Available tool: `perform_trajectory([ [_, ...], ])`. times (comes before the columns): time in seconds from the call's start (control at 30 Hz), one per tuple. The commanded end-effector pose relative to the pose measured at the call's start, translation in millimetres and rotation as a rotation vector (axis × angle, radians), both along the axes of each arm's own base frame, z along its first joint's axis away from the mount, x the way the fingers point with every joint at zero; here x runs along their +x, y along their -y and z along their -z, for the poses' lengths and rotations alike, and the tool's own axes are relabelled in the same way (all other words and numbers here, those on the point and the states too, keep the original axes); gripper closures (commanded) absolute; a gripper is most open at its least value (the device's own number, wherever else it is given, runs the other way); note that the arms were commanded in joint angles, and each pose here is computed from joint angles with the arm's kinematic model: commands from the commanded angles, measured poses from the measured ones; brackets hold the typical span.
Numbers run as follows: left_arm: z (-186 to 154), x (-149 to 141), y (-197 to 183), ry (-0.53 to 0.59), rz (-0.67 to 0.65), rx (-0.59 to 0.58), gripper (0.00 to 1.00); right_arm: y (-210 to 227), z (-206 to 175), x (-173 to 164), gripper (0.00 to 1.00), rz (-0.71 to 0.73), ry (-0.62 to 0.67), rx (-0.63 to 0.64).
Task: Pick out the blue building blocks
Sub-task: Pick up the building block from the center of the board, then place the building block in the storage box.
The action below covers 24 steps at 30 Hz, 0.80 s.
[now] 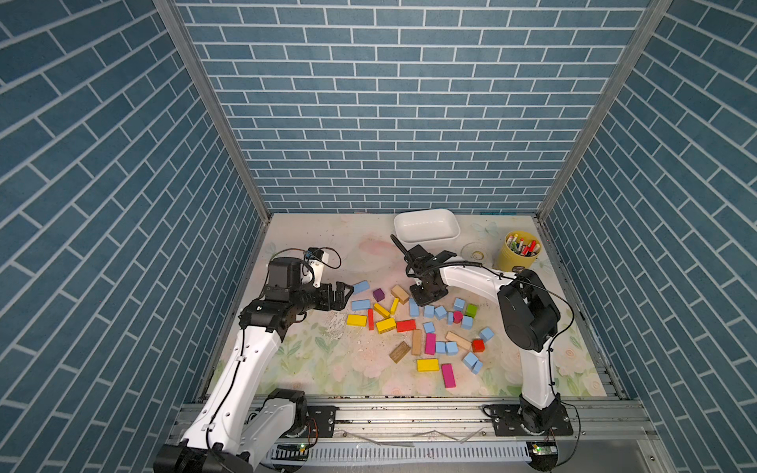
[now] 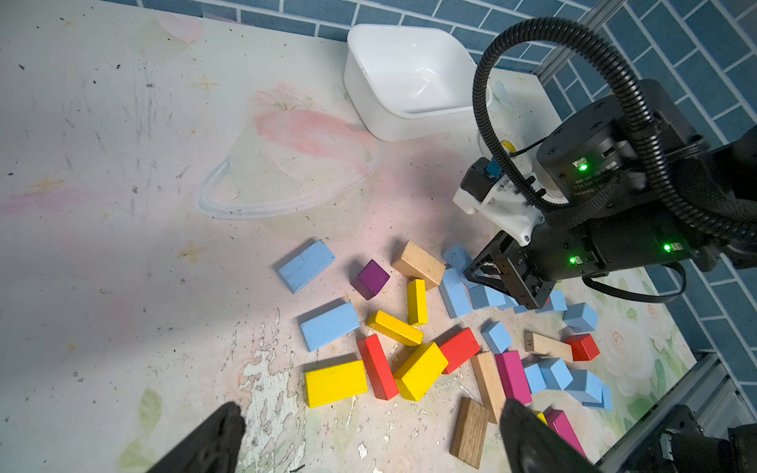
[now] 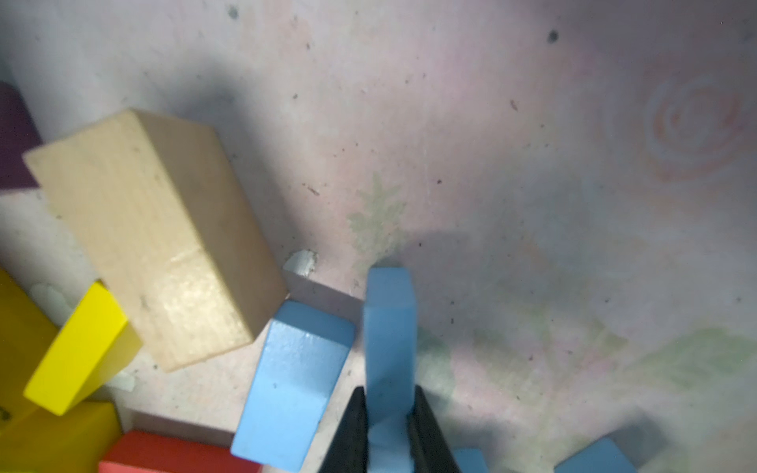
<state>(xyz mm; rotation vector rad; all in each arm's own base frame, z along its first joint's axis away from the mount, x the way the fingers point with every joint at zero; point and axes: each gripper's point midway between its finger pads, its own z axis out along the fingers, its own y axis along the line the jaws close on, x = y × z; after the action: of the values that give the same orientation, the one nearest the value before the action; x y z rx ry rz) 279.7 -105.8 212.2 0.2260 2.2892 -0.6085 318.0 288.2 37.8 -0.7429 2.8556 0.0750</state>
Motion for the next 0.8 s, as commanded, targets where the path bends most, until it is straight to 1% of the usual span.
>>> perform_trajectory([
  [0.0, 0.7, -2.1, 0.2, 0.01, 0.011, 0.011, 0.01, 0.5, -4.3, -3.1, 0.89, 0.009, -0.013, -0.013],
  [0.13, 1.4, -2.3, -0.5, 0.009, 0.008, 0.014, 0.01, 2.6, -20.8, 2.2, 0.94, 0.015, 0.024, 0.001],
  [0.33, -0.9, -2.3, -1.4, 0.02, 0.005, 0.018, 0.01, 15.0, -69.5, 30.9, 1.0, 0.066, 0.111, 0.065],
  [0.43, -1.5, -2.4, -2.0, 0.025, 0.003, 0.02, 0.01, 24.7, -93.9, 52.5, 1.0, 0.091, 0.152, 0.077],
  [0.6, -1.8, -2.5, -2.3, 0.027, 0.002, 0.021, 0.01, 33.8, -123.6, 91.7, 1.0, 0.132, 0.189, 0.128],
  [0.77, -1.8, -2.4, -2.8, 0.029, 0.0, 0.023, 0.01, 41.1, -137.2, 136.6, 1.0, 0.166, 0.222, 0.138],
])
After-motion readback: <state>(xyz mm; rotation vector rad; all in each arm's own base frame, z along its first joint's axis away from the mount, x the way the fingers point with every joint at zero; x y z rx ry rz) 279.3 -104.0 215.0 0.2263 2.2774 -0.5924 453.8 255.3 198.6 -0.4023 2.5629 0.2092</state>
